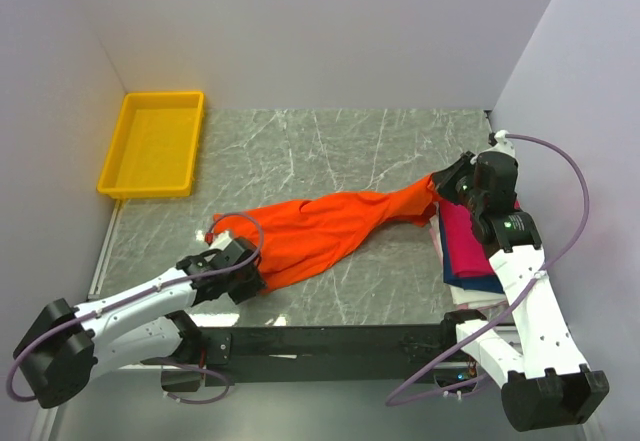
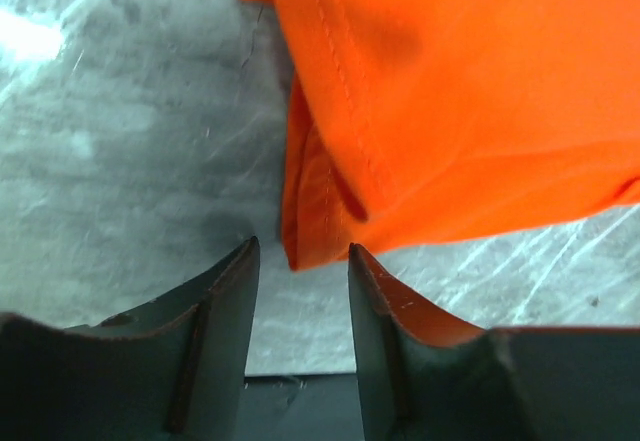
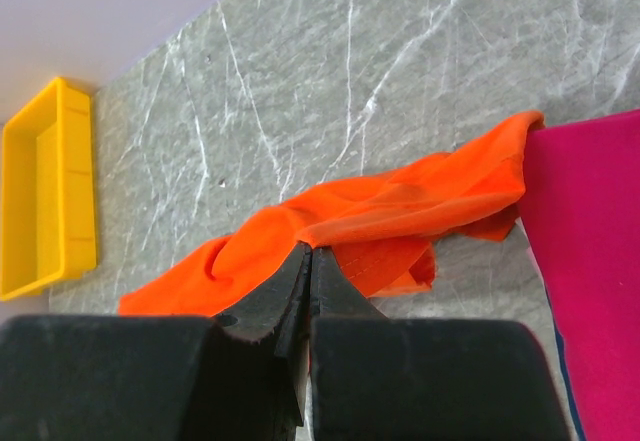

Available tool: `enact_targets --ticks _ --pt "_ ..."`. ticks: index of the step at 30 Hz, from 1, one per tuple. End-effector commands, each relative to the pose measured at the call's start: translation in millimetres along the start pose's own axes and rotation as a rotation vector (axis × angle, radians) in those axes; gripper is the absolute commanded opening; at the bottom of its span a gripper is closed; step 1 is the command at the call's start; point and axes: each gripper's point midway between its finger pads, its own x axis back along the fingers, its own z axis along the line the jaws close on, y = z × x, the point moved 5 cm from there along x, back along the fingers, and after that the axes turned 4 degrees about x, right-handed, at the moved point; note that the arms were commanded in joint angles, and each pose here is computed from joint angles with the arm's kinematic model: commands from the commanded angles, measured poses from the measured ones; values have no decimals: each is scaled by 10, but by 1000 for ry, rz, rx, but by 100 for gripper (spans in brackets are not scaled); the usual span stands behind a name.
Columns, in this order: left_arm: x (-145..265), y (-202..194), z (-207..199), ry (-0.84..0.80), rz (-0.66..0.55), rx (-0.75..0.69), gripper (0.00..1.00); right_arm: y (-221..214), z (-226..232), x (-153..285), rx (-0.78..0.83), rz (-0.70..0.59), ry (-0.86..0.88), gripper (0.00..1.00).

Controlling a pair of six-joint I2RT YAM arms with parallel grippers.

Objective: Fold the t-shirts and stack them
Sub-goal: Flatten the tshirt out

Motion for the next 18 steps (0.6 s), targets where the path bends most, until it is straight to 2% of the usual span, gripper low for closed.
enact_targets --ticks 1,4,7,8,10,11,12,14,15,17,18 --pt "-37 72 -180 -51 -46 -8 46 58 23 -15 7 -37 27 0" --pt "-112 41 -154 -32 -31 -22 43 64 28 -6 9 -38 30 0" --pt "-126 18 -184 -40 -13 -28 28 85 41 12 8 -44 35 0" --pt "-106 16 -207 -50 -7 -31 17 91 47 21 8 -43 36 0" --pt "15 66 -295 -74 -21 -35 9 124 60 40 8 -50 37 0" --pt "71 126 -329 -79 -54 -46 1 136 74 60 10 -52 42 0" --pt "239 220 -491 -133 -90 -37 1 150 74 70 7 -54 39 0" --pt "425 364 -537 -130 -160 -49 1 209 110 135 4 -70 51 0" --pt "653 480 -692 -190 -199 -35 1 245 135 174 4 -81 60 0" --pt "879 604 -719 -198 -250 -41 1 280 149 246 0 -90 62 0" --pt "1126 754 -827 -250 -312 -9 1 322 172 293 -3 -104 69 0"
